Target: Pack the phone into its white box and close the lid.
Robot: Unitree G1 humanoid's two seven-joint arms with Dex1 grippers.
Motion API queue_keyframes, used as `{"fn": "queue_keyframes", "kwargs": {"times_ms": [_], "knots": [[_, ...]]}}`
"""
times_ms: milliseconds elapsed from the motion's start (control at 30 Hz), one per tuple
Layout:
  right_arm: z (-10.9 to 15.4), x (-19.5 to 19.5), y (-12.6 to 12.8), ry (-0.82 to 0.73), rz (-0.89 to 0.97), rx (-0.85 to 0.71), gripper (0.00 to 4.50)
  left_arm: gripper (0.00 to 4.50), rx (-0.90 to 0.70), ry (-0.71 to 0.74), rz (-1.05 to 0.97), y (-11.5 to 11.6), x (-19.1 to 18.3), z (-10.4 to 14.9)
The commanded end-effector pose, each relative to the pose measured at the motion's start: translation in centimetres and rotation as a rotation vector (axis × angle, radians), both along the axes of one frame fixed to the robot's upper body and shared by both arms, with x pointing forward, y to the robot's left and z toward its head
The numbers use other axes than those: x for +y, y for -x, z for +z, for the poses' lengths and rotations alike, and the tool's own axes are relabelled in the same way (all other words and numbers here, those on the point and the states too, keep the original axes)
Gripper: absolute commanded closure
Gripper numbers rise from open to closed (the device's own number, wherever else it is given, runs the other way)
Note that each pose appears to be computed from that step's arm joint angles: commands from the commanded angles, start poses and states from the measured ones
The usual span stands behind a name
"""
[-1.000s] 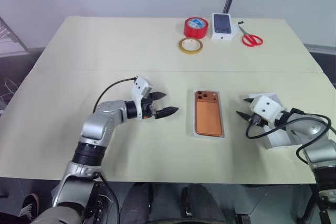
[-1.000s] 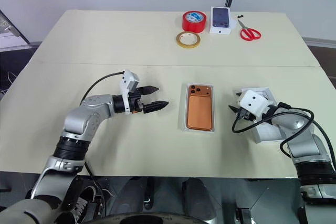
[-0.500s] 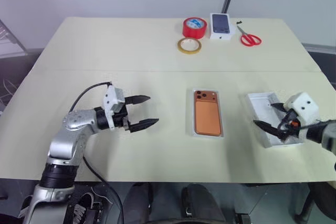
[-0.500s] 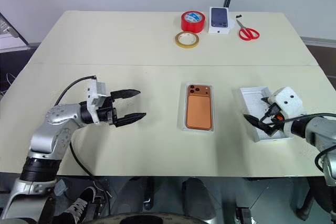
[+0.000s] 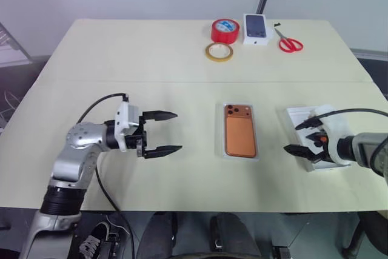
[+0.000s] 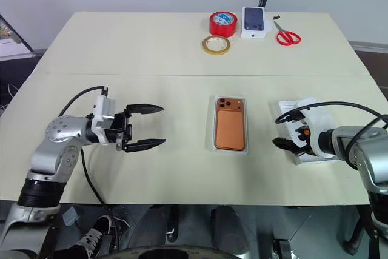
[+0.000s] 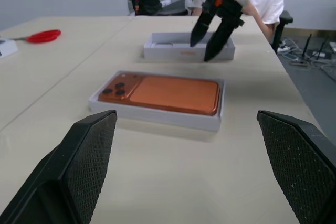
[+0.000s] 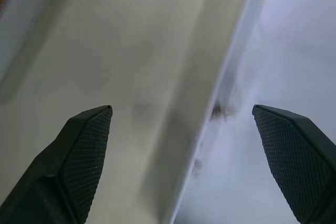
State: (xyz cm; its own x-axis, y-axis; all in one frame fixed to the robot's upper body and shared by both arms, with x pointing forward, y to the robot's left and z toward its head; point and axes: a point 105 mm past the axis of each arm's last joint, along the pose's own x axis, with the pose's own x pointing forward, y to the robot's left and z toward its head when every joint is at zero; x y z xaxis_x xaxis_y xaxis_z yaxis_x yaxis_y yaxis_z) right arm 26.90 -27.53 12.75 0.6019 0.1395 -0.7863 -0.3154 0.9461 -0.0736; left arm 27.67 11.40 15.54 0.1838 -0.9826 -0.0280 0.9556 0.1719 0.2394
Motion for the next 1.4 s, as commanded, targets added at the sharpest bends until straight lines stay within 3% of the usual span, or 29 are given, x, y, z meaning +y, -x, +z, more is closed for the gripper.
{"fn": "queue_keyframes", "kwargs": {"times_ms": [33,333,533,633,867,1033,1233,1400], "knots": [[0.6,0.4,0.1,-0.028,-0.022,0.030,0.03,0.00,-0.044,0.009,-0.002,0.5,-0.5,0.4],[0.5,1.2,-2.1,-0.042,-0.050,0.044,0.03,0.00,-0.072,0.009,0.011,1.2,-0.3,0.5],[0.0,0.6,-1.8,-0.040,-0.073,0.073,0.03,0.00,-0.078,0.013,0.022,1.4,-0.6,0.5],[-0.5,0.4,-1.2,-0.033,-0.080,0.088,0.91,0.00,-0.076,0.019,0.031,1.4,-0.7,0.4],[-1.1,-0.5,-0.9,0.022,-0.125,0.079,4.44,0.00,-0.077,0.028,0.047,1.3,-0.9,0.6],[-0.8,-0.5,-1.7,-0.016,-0.170,0.044,4.48,0.00,-0.082,0.017,0.058,0.8,-0.8,0.5],[2.2,1.1,-4.8,-0.274,-0.225,-0.131,4.48,0.00,-0.066,0.020,0.074,0.2,-0.9,0.6],[5.7,4.4,-7.5,-0.628,-0.148,-0.320,4.48,0.00,-0.060,0.029,0.087,0.0,-1.0,0.7]]}}
